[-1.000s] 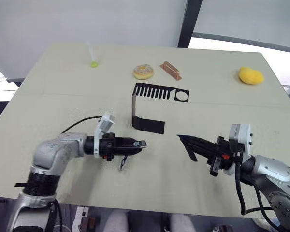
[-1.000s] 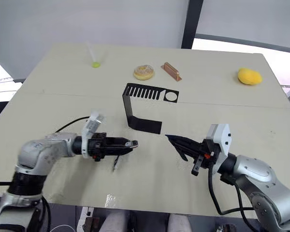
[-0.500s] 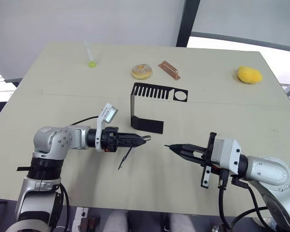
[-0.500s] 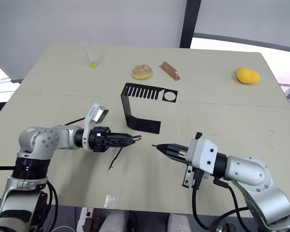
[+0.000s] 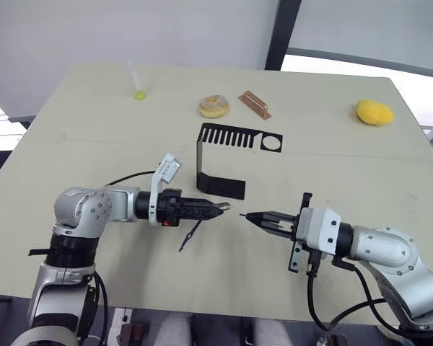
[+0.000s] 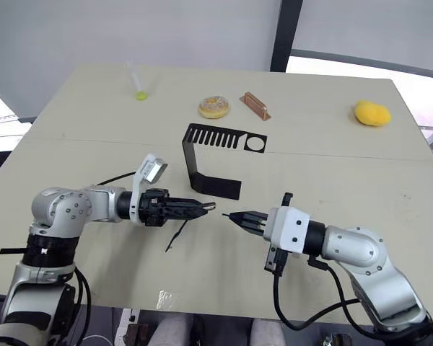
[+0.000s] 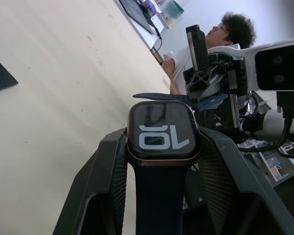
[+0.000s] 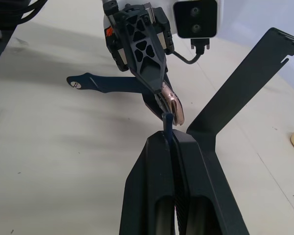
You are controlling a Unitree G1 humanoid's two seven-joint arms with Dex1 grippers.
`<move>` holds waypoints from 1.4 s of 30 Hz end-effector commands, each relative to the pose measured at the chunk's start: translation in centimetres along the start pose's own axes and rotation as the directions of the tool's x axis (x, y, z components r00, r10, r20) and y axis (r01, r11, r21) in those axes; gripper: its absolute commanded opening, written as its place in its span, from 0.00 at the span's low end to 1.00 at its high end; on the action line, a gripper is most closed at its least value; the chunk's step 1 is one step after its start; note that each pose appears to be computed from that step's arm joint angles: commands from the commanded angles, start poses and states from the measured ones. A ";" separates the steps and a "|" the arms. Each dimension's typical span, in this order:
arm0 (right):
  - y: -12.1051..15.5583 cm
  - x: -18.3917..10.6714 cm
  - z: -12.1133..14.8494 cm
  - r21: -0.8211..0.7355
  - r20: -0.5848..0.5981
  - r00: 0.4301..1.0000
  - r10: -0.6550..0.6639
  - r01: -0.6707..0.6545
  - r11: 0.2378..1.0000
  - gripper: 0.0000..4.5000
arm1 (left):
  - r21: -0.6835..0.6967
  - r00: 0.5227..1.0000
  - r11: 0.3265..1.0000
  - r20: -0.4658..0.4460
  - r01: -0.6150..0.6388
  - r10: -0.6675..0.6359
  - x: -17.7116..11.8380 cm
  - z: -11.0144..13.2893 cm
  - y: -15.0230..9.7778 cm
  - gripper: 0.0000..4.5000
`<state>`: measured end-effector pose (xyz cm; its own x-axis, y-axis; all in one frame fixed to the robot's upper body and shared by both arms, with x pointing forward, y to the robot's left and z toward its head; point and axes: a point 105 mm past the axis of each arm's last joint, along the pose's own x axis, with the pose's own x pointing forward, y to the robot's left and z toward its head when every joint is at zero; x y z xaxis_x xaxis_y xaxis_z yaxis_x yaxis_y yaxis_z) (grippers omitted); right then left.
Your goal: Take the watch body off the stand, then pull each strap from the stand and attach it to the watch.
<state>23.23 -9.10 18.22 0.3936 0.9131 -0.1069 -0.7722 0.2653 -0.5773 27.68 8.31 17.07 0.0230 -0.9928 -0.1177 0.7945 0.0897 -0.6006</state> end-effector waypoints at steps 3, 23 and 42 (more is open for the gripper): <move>0.1 0.4 0.5 -0.014 0.032 0.999 0.003 -0.002 1.000 0.00 | 0.044 1.000 0.999 0.000 0.010 -0.010 0.7 0.3 -0.9 0.35; -0.1 0.5 -0.2 -0.025 0.031 0.999 -0.011 0.012 1.000 0.00 | 0.028 1.000 1.000 -0.012 0.010 -0.009 0.9 -0.6 -1.2 0.35; -0.2 0.7 -0.2 -0.021 0.035 0.999 -0.005 0.006 1.000 0.00 | 0.023 1.000 1.000 0.011 0.021 -0.021 1.5 -0.3 -1.2 0.35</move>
<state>24.21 -8.97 17.53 0.4068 0.9085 -0.0954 -0.7660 0.2823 -0.5775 27.20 7.34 16.46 0.0542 -0.9893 -0.1353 0.7903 0.1253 -0.5998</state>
